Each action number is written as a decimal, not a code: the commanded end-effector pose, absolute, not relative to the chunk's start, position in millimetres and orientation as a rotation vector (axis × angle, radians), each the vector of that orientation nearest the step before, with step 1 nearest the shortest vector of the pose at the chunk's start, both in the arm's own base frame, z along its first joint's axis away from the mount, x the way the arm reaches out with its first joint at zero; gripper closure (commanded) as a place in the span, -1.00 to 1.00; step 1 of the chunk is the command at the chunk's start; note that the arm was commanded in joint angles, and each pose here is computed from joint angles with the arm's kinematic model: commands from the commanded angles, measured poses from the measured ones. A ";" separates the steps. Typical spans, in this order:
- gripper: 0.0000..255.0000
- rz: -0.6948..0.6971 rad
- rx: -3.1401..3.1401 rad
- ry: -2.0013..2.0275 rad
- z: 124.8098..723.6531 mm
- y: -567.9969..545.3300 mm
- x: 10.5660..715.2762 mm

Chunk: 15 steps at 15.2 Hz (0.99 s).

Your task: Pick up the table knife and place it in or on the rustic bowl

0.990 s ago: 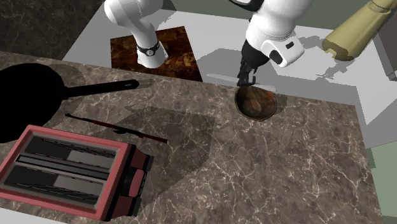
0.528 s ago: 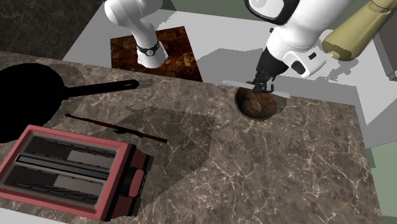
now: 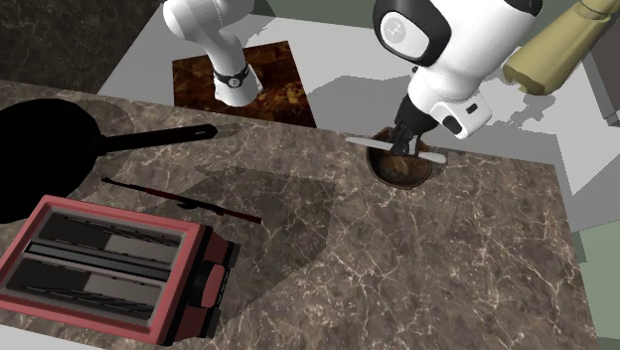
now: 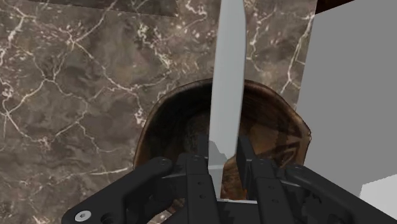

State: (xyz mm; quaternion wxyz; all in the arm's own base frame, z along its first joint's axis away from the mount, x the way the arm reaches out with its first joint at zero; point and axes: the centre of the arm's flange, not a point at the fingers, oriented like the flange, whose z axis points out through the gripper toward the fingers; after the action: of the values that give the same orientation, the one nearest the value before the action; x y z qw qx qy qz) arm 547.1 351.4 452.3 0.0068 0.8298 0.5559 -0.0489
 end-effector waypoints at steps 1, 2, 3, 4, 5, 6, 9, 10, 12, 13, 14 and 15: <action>1.00 -0.152 2.595 1.739 441.3 352.0 546.5; 1.00 -0.152 2.595 1.739 436.0 352.0 546.5; 1.00 -0.152 2.595 1.739 433.5 352.0 546.4; 1.00 -0.152 2.595 1.739 433.5 352.0 546.5; 1.00 -0.152 2.595 1.739 433.5 352.0 546.5; 1.00 -0.152 2.595 1.739 433.5 352.0 546.5; 1.00 -0.152 2.595 1.739 433.5 352.0 546.5; 1.00 -0.152 2.595 1.739 433.5 352.0 546.5; -1.00 -0.152 2.595 1.739 433.5 352.0 546.5; -1.00 -0.152 2.595 1.739 433.5 352.0 546.5; -1.00 -0.152 2.595 1.739 433.5 352.0 546.5; -1.00 -0.152 2.595 1.739 433.5 352.0 546.5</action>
State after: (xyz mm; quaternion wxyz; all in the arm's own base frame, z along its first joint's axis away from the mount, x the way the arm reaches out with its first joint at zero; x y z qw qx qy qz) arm 546.5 352.0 433.5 0.0068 0.8298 0.5560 -0.0487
